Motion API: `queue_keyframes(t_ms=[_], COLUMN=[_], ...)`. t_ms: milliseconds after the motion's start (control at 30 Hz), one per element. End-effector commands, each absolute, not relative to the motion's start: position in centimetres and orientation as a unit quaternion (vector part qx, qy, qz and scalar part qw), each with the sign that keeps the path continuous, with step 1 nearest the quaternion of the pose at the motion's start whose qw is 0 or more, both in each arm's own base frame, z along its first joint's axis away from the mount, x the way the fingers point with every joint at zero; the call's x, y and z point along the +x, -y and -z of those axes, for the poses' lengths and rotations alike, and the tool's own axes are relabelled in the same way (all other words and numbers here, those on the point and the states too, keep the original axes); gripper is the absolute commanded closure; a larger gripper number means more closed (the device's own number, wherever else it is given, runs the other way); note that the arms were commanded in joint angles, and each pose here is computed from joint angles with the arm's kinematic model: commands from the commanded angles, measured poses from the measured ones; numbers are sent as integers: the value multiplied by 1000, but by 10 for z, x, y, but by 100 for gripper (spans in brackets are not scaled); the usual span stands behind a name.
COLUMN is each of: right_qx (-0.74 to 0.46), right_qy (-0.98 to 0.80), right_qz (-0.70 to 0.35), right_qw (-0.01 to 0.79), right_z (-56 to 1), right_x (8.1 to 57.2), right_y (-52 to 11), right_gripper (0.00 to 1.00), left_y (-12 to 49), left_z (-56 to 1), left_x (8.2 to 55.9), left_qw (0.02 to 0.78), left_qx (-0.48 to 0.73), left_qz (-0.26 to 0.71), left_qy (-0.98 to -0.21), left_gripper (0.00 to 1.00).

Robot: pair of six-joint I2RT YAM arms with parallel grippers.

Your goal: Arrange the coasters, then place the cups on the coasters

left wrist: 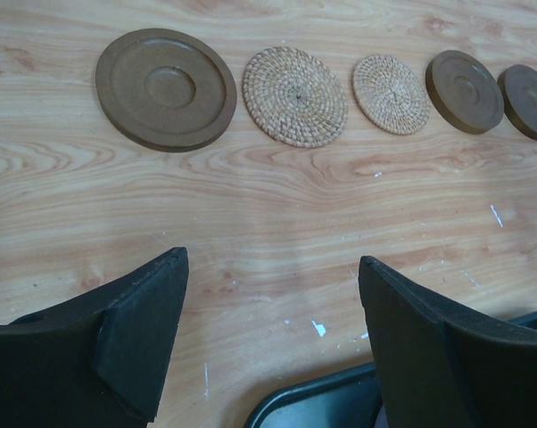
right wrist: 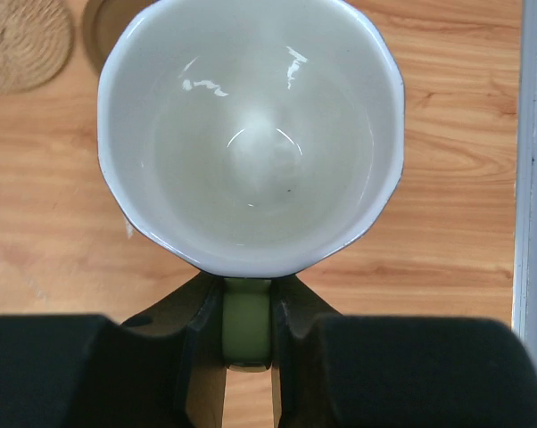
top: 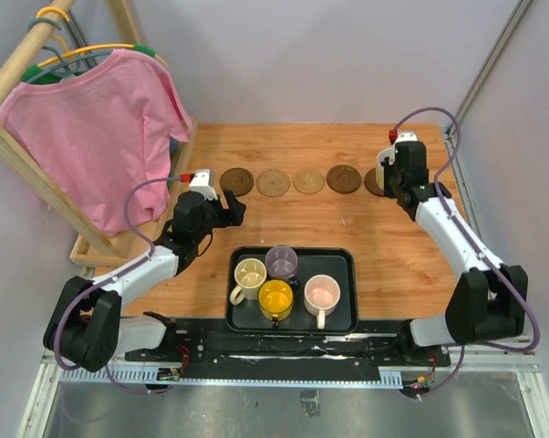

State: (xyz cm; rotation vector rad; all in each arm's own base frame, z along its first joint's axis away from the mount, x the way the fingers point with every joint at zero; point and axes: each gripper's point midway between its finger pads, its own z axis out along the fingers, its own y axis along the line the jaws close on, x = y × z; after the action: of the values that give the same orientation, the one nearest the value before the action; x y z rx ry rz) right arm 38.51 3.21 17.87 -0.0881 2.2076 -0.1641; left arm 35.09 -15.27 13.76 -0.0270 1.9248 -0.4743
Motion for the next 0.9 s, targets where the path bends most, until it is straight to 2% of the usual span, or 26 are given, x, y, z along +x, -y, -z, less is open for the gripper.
queue_keyframes(t_ms=[0, 367, 867], right_qx=[-18, -1, -7], right_qy=[-854, -861, -871], right_qz=[29, -3, -17], right_qw=[519, 509, 491], right_z=[-221, -187, -152], right_x=[442, 496, 514], right_y=[-22, 10, 6], right_gripper=[99, 99, 99], left_y=[159, 158, 160], left_z=[-158, -158, -149], left_x=[366, 392, 399], left_qw=[570, 572, 564], left_qx=[-18, -24, -25], left_qz=[206, 174, 167], left_qy=[-795, -801, -808], left_gripper=[19, 19, 19])
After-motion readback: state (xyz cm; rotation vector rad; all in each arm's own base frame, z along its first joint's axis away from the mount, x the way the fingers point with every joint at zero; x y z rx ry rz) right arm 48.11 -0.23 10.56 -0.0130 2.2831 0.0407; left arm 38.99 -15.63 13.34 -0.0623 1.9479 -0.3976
